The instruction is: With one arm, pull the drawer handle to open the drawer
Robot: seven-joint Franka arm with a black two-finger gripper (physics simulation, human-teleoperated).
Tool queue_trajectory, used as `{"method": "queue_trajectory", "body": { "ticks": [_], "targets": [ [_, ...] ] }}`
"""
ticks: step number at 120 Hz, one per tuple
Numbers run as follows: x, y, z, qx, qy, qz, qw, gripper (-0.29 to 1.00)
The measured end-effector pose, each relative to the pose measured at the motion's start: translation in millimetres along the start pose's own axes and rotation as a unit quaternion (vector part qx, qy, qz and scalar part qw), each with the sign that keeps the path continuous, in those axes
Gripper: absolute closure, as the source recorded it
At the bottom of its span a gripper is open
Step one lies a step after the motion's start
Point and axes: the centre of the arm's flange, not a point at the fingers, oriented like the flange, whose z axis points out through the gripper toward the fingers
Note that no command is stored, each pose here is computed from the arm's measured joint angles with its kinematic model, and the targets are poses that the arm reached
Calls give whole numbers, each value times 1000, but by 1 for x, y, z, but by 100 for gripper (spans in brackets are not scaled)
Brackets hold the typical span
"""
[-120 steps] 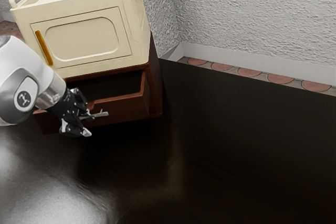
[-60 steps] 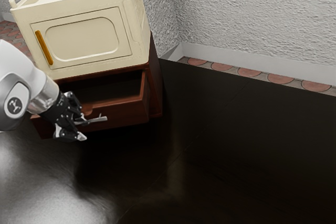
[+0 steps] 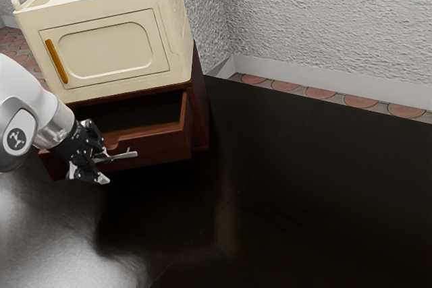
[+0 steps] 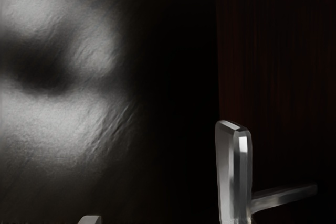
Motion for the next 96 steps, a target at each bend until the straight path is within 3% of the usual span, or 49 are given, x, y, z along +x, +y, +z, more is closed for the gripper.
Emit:
{"method": "queue_trajectory", "body": {
  "ticks": [22, 41, 55, 66, 76, 87, 96],
  "targets": [
    [-2, 2, -8, -9, 4, 10, 1000, 37],
    [-20, 17, -43, -46, 10, 40, 998, 36],
    [-33, 45, -86, -71, 9, 51, 996, 26],
    [-53, 90, -154, -86, 1, 58, 995, 17],
    [-52, 101, -186, -44, 6, 72, 996, 12],
    [-58, 85, -150, 50, 14, 112, 992, 8],
    [-70, 72, -140, 90, 15, 147, 985, 5]
  ]
}}
